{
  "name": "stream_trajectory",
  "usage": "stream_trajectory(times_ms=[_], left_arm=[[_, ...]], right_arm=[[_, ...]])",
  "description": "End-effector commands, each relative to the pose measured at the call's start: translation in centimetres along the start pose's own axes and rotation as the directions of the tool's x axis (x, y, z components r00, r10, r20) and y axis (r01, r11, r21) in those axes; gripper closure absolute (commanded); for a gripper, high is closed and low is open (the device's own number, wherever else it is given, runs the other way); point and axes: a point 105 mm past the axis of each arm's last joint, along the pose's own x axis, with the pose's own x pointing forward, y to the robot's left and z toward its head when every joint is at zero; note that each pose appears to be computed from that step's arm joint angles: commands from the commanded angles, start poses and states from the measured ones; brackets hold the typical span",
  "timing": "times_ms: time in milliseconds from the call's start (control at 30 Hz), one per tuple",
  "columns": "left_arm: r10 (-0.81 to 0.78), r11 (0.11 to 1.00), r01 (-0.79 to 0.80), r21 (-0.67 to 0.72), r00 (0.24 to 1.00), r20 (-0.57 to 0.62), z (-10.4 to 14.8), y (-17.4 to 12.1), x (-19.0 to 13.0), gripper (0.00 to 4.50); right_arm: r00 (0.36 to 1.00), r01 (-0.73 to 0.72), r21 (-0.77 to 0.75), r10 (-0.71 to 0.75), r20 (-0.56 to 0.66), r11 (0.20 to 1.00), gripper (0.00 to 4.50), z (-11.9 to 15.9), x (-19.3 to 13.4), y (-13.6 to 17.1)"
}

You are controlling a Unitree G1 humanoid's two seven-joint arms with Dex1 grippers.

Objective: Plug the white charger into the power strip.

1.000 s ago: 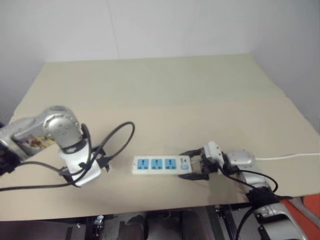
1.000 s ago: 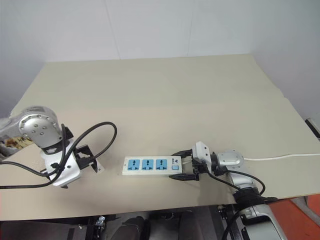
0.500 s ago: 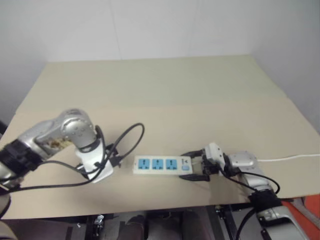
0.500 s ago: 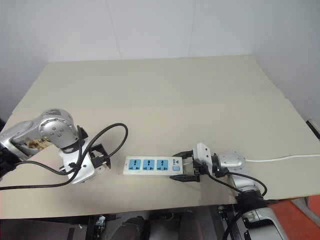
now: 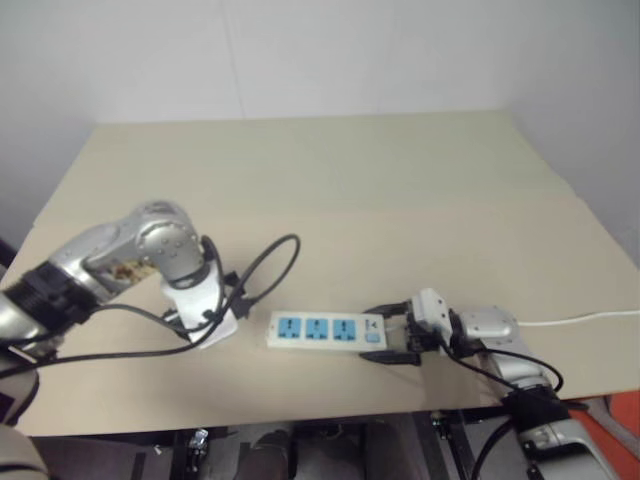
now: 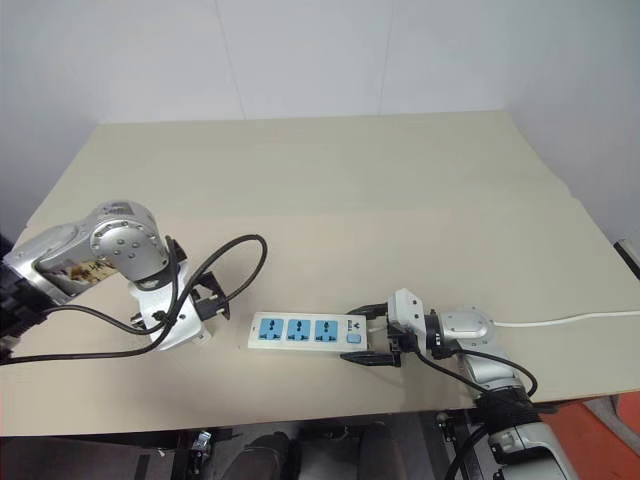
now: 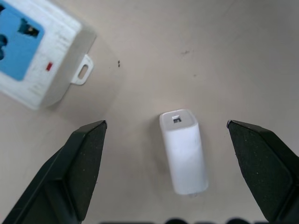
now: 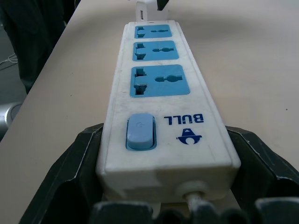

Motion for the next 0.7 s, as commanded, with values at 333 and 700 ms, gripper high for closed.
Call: stream_trajectory(times_ms=[333,700], left_arm=[[-0.019,1.000,0.020,0.012,0.999,-0.050,-0.7,0.0,-0.3,0.00],[-0.040,0.999,0.041,0.018,0.999,-0.035,-0.7,-0.2,0.3,0.00]], right_arm=[[0.998,0.003,0.043,-0.001,-0.060,0.999,1.07,-1.3,-0.2,0.6],[0.998,0.015,0.043,-0.012,-0.067,0.999,1.07,-1.3,-0.3,0.7]])
